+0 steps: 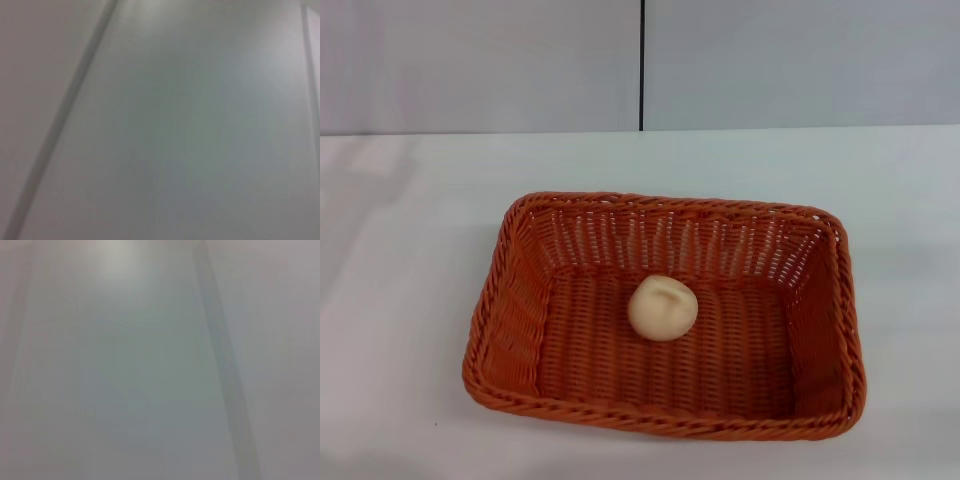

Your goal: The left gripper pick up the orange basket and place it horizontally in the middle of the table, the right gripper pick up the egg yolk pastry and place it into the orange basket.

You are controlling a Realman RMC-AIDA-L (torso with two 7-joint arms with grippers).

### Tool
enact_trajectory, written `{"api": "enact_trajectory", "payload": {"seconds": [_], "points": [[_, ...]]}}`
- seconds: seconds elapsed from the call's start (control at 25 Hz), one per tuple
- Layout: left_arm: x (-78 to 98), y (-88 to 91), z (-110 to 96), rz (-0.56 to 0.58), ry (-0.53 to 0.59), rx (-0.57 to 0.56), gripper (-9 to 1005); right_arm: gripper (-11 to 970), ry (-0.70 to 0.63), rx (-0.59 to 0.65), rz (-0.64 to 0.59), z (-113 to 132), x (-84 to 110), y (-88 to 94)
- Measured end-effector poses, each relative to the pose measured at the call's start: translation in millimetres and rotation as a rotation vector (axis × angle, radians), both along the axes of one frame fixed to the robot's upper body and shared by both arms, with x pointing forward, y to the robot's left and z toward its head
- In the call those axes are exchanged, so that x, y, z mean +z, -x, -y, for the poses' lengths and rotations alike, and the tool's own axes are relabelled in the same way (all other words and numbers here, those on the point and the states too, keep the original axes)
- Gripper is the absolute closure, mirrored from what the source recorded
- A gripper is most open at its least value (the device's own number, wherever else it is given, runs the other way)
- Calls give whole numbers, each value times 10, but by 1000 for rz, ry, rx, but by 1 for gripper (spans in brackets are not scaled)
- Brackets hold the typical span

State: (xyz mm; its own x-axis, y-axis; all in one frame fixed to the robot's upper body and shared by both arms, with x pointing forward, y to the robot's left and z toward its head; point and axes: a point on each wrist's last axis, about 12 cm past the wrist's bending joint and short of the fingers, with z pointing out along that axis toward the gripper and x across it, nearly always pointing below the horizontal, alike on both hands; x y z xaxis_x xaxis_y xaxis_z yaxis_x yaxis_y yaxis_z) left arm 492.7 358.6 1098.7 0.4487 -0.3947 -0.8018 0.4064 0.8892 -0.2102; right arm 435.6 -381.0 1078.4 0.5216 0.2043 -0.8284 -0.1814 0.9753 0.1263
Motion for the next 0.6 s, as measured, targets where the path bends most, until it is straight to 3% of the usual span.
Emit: {"api": "enact_trajectory", "payload": {"seconds": [0.04,0.12,0.2,0.36,0.6], "points": [[0,0,0,0,0,0,329,319,0,0,0,0,0,0],[-56,44,-27,11,-28,110,329,318,4,-148,22,14,-66,93],[-69,51,-26,12,-37,132,329,318,19,-302,20,5,-136,153],[-139,65,5,13,-71,257,329,318,16,-375,8,6,-169,159],[-154,49,36,14,-82,291,329,318,-13,-419,-13,34,-189,105]]}}
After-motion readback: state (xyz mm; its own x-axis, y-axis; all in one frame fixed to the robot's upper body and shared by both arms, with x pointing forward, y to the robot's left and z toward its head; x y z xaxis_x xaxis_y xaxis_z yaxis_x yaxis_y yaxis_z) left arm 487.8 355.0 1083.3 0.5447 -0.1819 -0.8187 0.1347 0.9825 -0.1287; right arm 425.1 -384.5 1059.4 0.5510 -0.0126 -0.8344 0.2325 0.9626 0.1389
